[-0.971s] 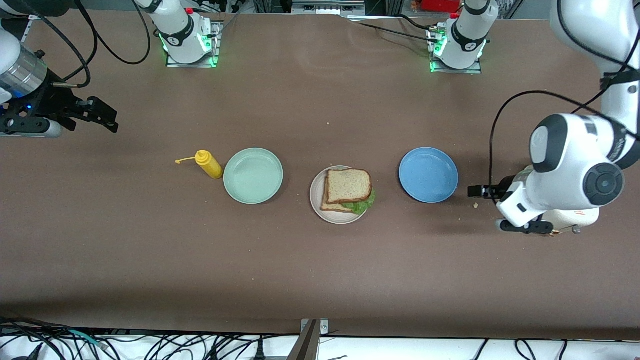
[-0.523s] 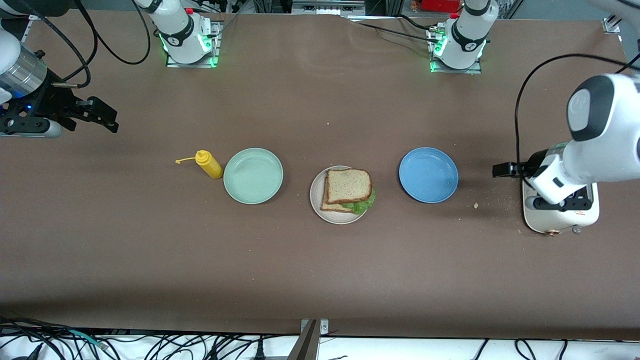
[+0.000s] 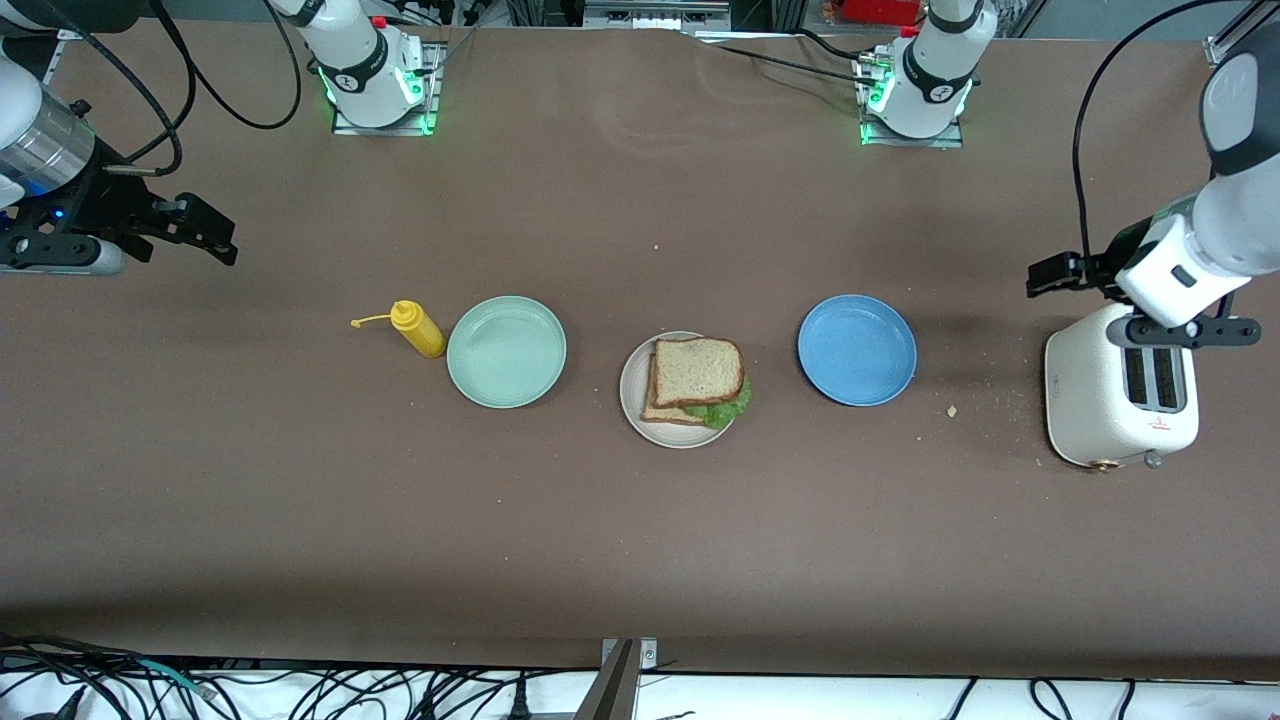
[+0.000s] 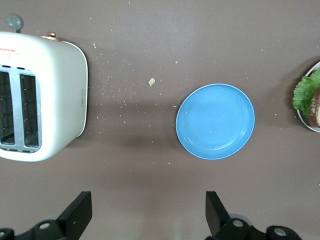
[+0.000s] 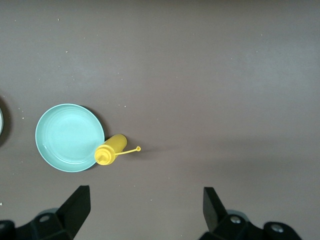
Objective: Make sandwich in beige plate with both arms
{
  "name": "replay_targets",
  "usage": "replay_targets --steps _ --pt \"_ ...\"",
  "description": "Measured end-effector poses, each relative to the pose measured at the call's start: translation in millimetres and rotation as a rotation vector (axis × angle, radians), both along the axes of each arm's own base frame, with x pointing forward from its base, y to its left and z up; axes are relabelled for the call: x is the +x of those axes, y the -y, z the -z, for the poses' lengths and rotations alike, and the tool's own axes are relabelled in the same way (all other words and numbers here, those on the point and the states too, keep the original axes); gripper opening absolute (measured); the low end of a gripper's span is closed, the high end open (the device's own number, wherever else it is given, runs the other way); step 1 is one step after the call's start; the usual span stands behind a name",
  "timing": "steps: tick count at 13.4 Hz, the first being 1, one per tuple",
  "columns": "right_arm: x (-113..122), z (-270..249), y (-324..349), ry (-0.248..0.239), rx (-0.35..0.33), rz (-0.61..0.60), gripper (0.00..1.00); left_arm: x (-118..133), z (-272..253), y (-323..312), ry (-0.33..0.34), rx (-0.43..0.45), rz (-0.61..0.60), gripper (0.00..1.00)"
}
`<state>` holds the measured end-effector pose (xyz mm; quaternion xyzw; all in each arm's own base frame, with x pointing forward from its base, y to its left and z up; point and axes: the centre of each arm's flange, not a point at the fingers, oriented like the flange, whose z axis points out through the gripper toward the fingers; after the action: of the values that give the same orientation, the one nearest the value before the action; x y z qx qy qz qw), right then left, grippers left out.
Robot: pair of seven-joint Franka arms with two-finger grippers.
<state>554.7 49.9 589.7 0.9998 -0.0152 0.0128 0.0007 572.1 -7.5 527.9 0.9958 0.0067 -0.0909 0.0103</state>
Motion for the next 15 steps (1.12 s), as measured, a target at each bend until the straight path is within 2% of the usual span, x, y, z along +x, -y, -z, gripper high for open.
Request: replay_targets --steps 7,11,15 --pt "0 -1 0 0.005 0.000 0.000 1.00 -33 -67 -2 -0.013 0.016 0.008 1.00" --pt "-3 -4 -4 0.004 0.000 -0.008 1.00 -35 -100 1 0.024 0.016 0.012 1.00" --pt "-3 -4 -2 0.003 -0.001 -0.006 1.00 -27 -100 3 0.065 0.016 0.016 1.00"
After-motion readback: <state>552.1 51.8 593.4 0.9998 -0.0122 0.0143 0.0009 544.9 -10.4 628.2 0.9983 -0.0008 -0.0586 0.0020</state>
